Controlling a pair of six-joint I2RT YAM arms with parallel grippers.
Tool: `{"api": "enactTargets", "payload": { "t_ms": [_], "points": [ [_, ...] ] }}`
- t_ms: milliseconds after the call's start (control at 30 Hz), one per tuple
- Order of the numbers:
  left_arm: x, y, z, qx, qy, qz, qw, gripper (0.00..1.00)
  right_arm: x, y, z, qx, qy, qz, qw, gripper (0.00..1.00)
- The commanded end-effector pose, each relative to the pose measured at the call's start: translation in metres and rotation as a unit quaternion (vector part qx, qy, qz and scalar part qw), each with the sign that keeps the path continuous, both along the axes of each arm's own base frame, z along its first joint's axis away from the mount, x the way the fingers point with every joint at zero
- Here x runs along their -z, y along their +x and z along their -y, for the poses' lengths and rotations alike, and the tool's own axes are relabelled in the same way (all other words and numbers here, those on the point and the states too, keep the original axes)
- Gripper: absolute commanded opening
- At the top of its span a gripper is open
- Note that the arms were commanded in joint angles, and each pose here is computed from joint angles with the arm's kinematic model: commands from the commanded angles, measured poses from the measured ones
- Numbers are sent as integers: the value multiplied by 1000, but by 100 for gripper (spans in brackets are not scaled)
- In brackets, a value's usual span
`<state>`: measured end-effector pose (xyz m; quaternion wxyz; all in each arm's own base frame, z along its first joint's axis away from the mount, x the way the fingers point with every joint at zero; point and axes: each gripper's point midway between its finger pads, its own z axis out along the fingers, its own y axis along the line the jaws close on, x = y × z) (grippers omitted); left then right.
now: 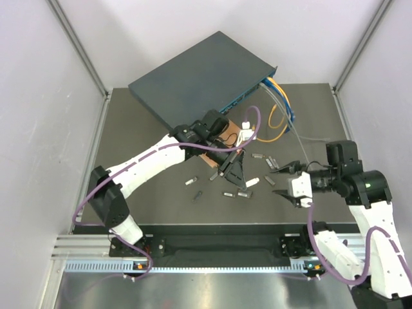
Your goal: Insert the plug into the switch port
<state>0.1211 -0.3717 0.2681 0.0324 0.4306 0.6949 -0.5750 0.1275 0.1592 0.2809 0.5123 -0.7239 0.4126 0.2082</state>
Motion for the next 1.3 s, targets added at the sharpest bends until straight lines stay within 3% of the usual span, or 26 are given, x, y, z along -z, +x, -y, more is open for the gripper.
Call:
{"api": "enactTargets", "payload": {
  "t_ms": [0, 867, 1067, 1100, 1133, 1167, 1200, 1233, 1267],
  "points": [
    [-8, -3, 6, 16, -28, -12, 999, 0, -6, -2, -11, -23, -8, 21, 999, 56],
    [0, -1, 10, 11, -17, -34, 999, 0, 15, 12, -45, -23, -59, 42, 997, 31],
    [-3, -1, 11, 13, -22, -30, 999, 0, 18, 13, -44, -21, -70, 49, 996, 10],
    [-3, -1, 11, 12, -24, -26, 999, 0, 18, 13, -44, -21, -71, 49, 996, 0],
    [-2, 3, 13, 3, -26, -13, 1000, 19, 16, 14, -46, -16, -64, 48, 997, 0],
    [-3, 3, 13, 3, -27, -12, 1000, 19, 16, 14, -46, -15, -63, 44, 997, 0],
    [-4, 6, 13, -2, -28, -5, 1000, 33, 14, 14, -46, -12, -59, 44, 997, 0],
    [-5, 10, 14, -8, -30, 6, 999, 52, 12, 16, -46, -5, -55, 45, 997, 0],
    [-6, 16, 14, -22, -26, 18, 999, 61, 11, 17, -46, 7, -50, 35, 998, 0]
  ]
}}
